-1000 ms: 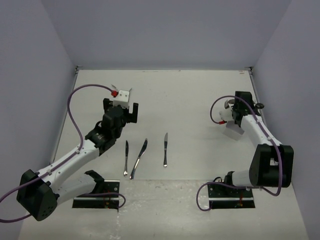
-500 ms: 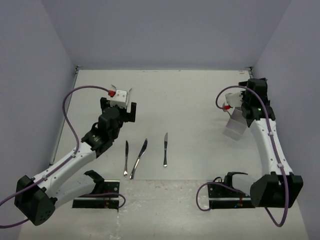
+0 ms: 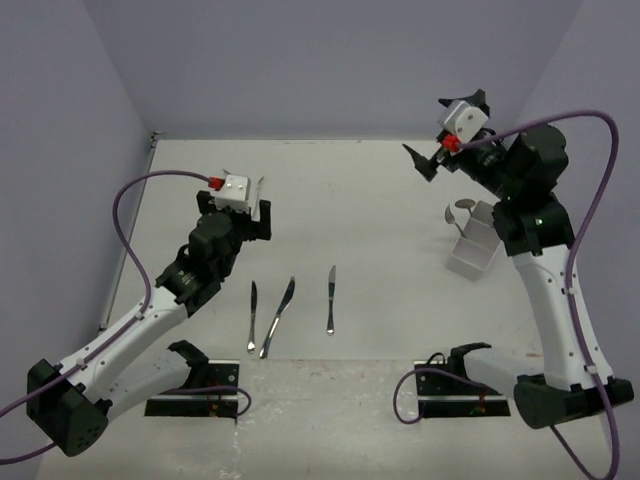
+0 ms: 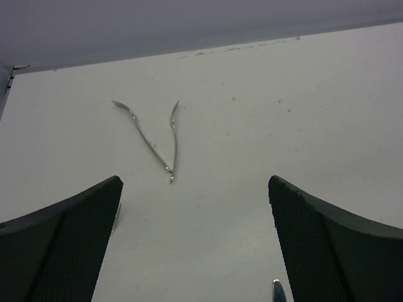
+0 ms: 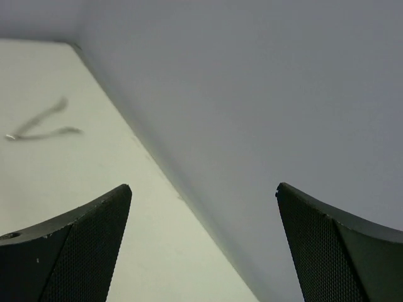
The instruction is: Sort the eating utensils into containers
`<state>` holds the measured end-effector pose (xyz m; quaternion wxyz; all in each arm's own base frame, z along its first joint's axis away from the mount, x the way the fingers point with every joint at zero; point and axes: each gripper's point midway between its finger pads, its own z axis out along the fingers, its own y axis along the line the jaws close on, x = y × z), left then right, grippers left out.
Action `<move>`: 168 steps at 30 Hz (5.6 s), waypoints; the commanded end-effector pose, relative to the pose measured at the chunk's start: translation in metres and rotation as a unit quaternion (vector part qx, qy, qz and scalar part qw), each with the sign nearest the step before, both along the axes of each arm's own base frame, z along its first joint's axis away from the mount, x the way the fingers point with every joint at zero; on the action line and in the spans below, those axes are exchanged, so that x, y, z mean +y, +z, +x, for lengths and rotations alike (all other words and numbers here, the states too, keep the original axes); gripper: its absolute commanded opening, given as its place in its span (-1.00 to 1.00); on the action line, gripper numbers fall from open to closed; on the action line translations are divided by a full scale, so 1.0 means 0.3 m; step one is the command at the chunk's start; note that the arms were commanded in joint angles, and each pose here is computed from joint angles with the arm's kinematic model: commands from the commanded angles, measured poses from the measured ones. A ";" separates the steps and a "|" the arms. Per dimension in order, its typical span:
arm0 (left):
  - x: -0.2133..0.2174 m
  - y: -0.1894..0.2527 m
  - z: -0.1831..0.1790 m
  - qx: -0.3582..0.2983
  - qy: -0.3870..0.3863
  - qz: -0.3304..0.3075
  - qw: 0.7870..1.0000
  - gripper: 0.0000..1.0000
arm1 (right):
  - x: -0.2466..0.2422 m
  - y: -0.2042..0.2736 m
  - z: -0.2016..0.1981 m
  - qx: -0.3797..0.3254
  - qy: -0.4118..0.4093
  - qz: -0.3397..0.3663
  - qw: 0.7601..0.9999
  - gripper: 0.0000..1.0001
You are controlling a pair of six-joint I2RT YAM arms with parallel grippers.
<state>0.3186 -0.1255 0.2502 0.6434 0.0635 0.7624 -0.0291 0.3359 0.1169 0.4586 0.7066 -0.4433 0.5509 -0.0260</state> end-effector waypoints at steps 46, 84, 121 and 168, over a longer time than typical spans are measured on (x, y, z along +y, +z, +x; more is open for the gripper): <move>0.055 -0.373 -0.229 0.286 0.125 -0.103 0.945 1.00 | 0.595 -1.472 -0.547 0.588 -0.392 0.101 0.701 0.77; 0.074 -0.248 -0.205 0.238 0.119 -0.105 0.958 1.00 | 0.433 -1.600 -0.479 0.552 -0.500 0.085 0.662 -1.00; -0.073 -0.205 -0.038 0.211 0.067 -0.112 0.969 1.00 | -0.338 -0.648 -0.044 0.062 -0.192 0.248 0.948 -1.00; -0.211 0.019 0.355 0.121 -0.007 -0.095 0.988 1.00 | -0.549 -0.973 -0.087 0.124 -0.251 0.188 0.942 -0.41</move>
